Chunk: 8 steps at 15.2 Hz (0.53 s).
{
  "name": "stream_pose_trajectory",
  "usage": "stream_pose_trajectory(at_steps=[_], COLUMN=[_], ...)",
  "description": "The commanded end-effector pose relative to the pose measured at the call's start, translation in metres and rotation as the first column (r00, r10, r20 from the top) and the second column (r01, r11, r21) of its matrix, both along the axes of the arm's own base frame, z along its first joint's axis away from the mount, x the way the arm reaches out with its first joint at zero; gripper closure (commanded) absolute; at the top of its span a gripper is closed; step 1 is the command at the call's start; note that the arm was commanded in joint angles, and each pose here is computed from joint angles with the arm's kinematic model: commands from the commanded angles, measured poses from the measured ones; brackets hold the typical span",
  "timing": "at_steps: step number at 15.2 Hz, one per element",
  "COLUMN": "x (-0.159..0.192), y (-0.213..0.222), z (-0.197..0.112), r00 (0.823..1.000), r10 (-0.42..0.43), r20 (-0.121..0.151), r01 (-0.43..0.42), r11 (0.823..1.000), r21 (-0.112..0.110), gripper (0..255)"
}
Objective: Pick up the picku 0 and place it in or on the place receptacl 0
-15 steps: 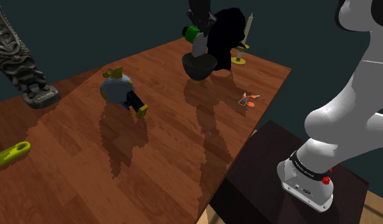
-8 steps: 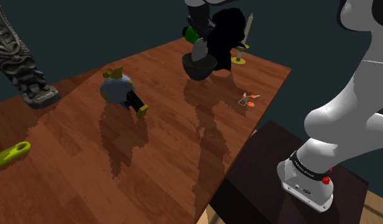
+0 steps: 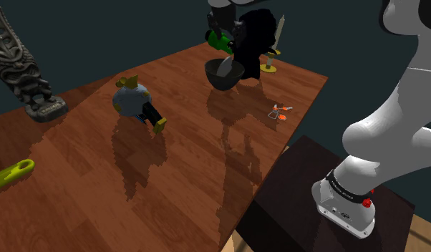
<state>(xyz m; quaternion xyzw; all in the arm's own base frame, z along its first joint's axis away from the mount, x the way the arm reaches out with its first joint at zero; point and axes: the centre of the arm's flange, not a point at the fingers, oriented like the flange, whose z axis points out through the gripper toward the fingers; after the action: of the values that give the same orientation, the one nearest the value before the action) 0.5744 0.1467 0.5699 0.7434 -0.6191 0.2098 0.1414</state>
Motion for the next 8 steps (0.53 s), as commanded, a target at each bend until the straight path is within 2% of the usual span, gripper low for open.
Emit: stream_pose_trajectory(at_steps=[1, 2, 6, 8], x=[0.000, 0.000, -0.007, -0.007], y=[0.000, 0.000, 0.024, 0.024], z=[0.000, 0.000, 0.044, 0.044], r00=[1.000, 1.000, 1.000, 1.000], r10=[0.000, 0.000, 0.000, 0.000], r20=[0.000, 0.000, 0.000, 0.000], r01=[0.000, 0.000, 0.000, 0.000], r11=[1.000, 1.000, 1.000, 1.000], r21=[0.000, 0.000, 0.000, 0.000], gripper=[0, 0, 0, 0])
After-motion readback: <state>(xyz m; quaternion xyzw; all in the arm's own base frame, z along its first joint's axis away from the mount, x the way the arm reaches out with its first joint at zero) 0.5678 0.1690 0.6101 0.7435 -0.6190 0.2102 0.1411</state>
